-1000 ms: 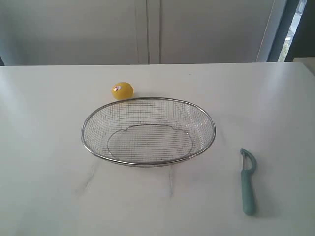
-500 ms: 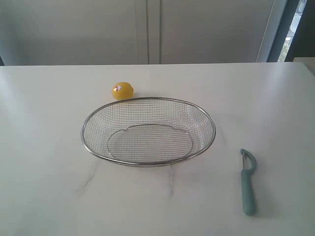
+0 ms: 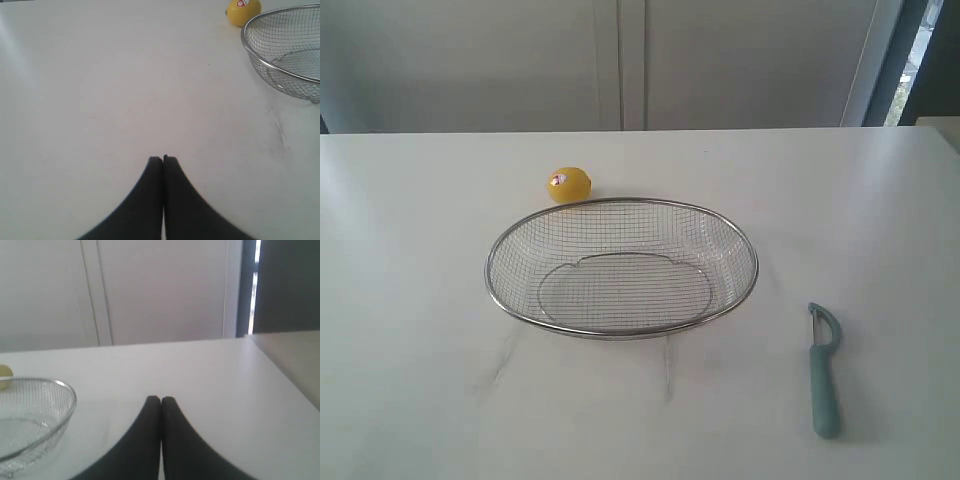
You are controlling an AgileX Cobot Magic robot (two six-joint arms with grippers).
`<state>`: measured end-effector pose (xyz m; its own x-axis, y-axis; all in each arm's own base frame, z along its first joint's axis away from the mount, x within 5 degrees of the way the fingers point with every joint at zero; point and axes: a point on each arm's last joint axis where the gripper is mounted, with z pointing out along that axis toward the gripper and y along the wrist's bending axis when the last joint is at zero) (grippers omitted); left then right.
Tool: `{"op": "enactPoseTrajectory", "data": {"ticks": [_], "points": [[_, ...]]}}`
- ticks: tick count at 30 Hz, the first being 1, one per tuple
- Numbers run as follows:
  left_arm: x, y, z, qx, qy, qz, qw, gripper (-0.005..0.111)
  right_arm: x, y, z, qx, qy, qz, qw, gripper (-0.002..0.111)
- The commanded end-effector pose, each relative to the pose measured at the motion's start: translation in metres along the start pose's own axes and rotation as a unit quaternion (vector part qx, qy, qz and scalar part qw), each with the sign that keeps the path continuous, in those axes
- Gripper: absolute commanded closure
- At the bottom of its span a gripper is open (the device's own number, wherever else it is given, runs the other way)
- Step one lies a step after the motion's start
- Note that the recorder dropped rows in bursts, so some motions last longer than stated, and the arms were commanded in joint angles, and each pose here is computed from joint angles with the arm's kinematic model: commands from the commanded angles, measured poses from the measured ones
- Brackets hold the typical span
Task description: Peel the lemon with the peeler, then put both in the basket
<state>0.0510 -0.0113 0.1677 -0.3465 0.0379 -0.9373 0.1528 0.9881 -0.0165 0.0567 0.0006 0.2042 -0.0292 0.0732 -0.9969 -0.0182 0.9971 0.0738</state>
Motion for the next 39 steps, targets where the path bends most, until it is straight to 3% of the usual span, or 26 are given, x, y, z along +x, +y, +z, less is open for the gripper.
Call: {"op": "enactPoseTrajectory", "data": {"ticks": [1,17,26,39], "points": [[0.001,-0.001,0.0,0.005,-0.001,-0.002,1.0,0.107,-0.014,0.003,-0.002,-0.019,-0.083,0.002,0.996,0.108],[0.001,-0.001,0.0,0.005,-0.001,-0.002,1.0,0.107,-0.02,0.005,-0.003,-0.028,-0.121,0.012,0.992,0.108],[0.001,-0.001,0.0,0.005,-0.001,-0.002,1.0,0.107,-0.045,0.009,-0.014,-0.059,-0.265,0.016,0.962,0.108],[0.001,-0.001,0.0,0.005,-0.001,-0.002,1.0,0.107,-0.05,0.01,-0.017,-0.063,-0.296,0.011,0.953,0.108]]}}
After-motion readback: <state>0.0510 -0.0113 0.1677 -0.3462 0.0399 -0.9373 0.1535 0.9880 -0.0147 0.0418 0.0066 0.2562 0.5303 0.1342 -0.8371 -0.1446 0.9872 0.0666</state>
